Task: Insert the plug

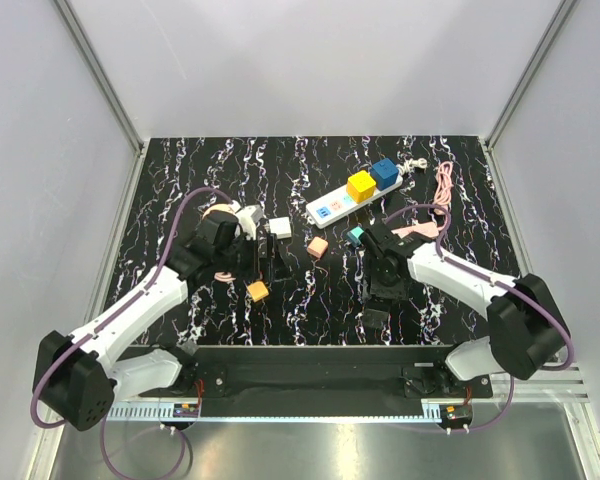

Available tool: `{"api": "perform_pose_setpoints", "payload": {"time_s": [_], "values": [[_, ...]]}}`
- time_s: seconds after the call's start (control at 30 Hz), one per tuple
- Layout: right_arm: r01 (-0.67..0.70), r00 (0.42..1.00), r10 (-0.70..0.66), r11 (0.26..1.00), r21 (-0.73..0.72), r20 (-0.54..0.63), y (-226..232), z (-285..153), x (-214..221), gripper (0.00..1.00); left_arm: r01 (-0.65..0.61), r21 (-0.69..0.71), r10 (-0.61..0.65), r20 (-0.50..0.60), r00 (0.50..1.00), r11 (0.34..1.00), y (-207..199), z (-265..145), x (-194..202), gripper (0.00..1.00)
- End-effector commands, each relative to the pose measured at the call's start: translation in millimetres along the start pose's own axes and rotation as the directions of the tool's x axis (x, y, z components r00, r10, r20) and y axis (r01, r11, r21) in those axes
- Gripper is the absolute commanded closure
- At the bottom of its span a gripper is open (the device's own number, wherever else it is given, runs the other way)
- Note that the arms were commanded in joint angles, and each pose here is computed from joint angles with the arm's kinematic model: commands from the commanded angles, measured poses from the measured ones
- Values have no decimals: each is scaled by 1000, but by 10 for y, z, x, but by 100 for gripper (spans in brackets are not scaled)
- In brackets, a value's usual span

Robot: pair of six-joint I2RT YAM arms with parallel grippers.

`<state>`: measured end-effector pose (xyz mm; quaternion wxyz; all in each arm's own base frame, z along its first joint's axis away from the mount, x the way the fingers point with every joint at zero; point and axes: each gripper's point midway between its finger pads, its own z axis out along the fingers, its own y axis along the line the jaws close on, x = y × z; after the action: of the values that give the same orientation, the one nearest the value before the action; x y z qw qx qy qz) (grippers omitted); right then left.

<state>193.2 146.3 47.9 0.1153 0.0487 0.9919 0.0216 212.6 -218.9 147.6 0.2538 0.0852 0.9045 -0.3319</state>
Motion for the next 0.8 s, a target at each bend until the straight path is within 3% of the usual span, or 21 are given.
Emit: {"api": "perform_pose_setpoints", "payload": {"time_s": [0.0, 0.07, 0.1, 0.2, 0.3, 0.53, 0.77], "values": [[18, 1000, -17, 998, -64, 14, 195, -6, -95, 48, -75, 85, 71, 50, 996, 994, -179, -83, -131, 4], [55, 998, -55, 992, -110, 4, 297, -43, -112, 70, -126, 138, 118, 68, 991, 982, -278, -125, -150, 5], [69, 998, -66, 987, -143, 22, 391, -120, -194, 77, -160, 158, 147, 91, 985, 974, -316, -135, -180, 6], [147, 989, -141, 947, -286, 45, 691, -411, -310, 90, -216, 220, 192, 127, 973, 951, -459, -198, -232, 9], [194, 980, -189, 866, -461, 58, 1032, -781, -353, 98, -298, 282, 261, 159, 952, 912, -645, -292, -286, 11], [283, 946, -301, 602, -747, 117, 1463, -1650, -233, 100, -559, 264, 482, 305, 821, 786, -1018, -530, -369, 6], [289, 929, -338, 401, -869, 153, 1574, -2142, -55, 100, -710, 263, 576, 436, 691, 653, -1370, -765, -452, 5]]}}
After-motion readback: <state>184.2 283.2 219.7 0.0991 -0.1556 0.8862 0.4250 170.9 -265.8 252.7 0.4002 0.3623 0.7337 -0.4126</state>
